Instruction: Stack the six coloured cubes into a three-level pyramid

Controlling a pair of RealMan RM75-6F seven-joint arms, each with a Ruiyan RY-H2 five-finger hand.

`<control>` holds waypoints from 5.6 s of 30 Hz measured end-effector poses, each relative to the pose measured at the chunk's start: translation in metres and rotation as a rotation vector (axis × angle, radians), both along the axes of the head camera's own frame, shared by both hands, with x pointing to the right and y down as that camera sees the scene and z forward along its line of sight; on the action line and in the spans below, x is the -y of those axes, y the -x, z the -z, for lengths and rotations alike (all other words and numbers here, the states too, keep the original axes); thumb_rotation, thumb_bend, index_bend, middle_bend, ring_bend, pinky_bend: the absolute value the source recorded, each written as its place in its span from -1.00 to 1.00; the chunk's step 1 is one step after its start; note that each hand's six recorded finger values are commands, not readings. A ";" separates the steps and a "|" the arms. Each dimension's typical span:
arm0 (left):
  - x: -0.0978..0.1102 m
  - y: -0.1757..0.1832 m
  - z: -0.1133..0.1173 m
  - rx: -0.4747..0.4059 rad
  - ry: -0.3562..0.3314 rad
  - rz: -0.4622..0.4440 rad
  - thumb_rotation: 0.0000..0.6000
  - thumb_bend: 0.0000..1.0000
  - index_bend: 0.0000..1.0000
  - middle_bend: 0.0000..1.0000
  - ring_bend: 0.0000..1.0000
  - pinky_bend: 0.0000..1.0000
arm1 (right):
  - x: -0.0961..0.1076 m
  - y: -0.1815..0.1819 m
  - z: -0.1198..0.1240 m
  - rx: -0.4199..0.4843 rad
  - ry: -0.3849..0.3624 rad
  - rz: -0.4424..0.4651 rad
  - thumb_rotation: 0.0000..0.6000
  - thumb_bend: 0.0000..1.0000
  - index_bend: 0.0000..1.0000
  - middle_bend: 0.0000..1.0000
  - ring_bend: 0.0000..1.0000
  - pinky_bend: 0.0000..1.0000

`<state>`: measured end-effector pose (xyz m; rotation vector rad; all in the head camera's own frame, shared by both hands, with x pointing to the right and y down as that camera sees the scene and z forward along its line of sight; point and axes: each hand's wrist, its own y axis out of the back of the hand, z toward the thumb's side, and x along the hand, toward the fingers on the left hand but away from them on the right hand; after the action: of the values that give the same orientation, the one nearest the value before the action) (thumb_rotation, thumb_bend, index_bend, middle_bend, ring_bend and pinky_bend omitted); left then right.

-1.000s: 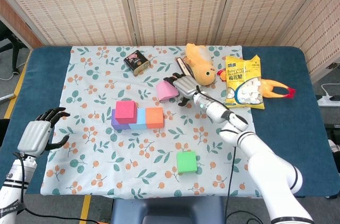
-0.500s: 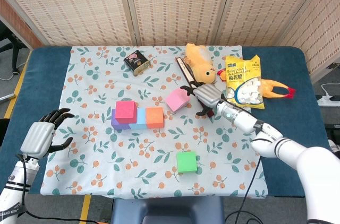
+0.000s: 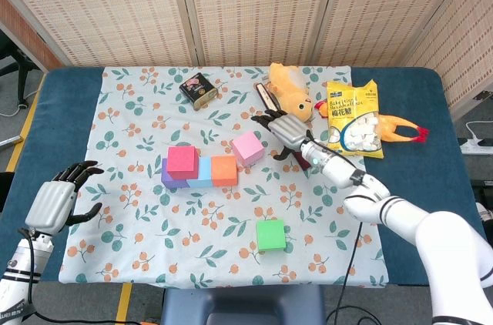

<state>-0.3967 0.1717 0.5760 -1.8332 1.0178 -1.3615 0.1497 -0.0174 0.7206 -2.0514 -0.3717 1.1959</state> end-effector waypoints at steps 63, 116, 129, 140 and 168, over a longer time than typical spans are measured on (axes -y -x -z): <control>0.001 -0.013 -0.016 0.039 -0.011 -0.109 1.00 -0.42 -0.52 -0.70 -0.67 -0.48 | -0.003 0.035 0.063 0.095 0.024 -0.133 1.00 -0.62 0.09 -0.16 -0.64 -0.68; -0.001 -0.013 -0.026 0.037 0.009 -0.140 1.00 -0.42 -0.52 -0.71 -0.67 -0.49 | -0.033 0.147 0.045 -0.066 0.110 -0.135 1.00 -0.88 -0.75 -0.40 -0.87 -0.75; -0.001 -0.012 -0.026 0.030 0.010 -0.131 1.00 -0.42 -0.52 -0.71 -0.68 -0.49 | -0.034 0.145 0.047 -0.045 0.078 -0.056 1.00 -1.00 -0.82 -0.64 -1.00 -0.88; -0.002 -0.007 -0.025 0.020 0.019 -0.108 1.00 -0.42 -0.52 -0.71 -0.67 -0.49 | -0.030 0.150 0.049 -0.039 -0.022 0.079 1.00 -1.00 -0.64 -0.65 -1.00 -0.98; -0.003 -0.004 -0.020 -0.009 0.008 -0.096 1.00 -0.42 -0.51 -0.73 -0.68 -0.49 | -0.026 0.145 0.045 -0.030 -0.010 -0.012 1.00 -1.00 0.06 -0.61 -1.00 -0.99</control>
<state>-0.3931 0.1750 0.5960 -1.8713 0.9177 -1.3035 0.0044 0.0085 0.6756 -2.0233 -0.3751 1.2279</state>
